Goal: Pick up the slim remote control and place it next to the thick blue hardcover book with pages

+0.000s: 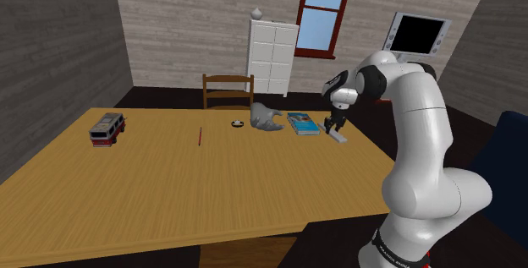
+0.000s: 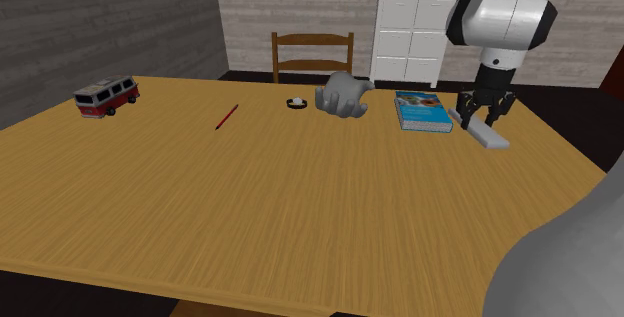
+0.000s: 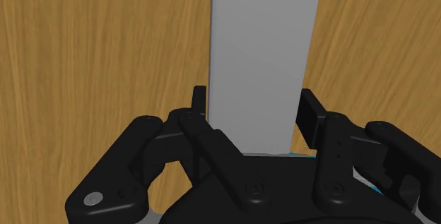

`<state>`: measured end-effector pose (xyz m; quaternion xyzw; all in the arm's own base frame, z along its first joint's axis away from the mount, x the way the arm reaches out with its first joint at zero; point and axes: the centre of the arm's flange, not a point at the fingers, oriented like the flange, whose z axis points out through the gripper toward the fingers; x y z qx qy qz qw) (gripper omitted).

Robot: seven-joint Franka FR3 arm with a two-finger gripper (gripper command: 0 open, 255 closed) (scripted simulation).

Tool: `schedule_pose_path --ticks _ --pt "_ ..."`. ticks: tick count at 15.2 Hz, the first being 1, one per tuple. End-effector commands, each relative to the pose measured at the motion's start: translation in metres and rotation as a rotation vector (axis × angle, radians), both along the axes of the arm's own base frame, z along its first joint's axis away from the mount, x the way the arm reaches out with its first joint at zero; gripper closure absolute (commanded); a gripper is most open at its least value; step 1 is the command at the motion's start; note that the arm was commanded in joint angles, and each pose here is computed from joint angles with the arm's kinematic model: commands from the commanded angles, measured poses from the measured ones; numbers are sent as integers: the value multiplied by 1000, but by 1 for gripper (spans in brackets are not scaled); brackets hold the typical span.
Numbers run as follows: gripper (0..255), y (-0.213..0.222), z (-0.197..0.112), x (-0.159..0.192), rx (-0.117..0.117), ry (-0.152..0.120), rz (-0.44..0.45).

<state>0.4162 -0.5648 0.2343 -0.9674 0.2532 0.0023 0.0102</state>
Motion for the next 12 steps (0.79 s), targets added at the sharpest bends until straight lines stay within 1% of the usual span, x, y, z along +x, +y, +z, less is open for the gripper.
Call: schedule_pose_path --ticks 1,8,12 --pt "255 0 -9 -1 -1 0 0" --pt "255 0 -44 -1 -1 0 0" --pt "255 0 -44 -1 -1 0 0"
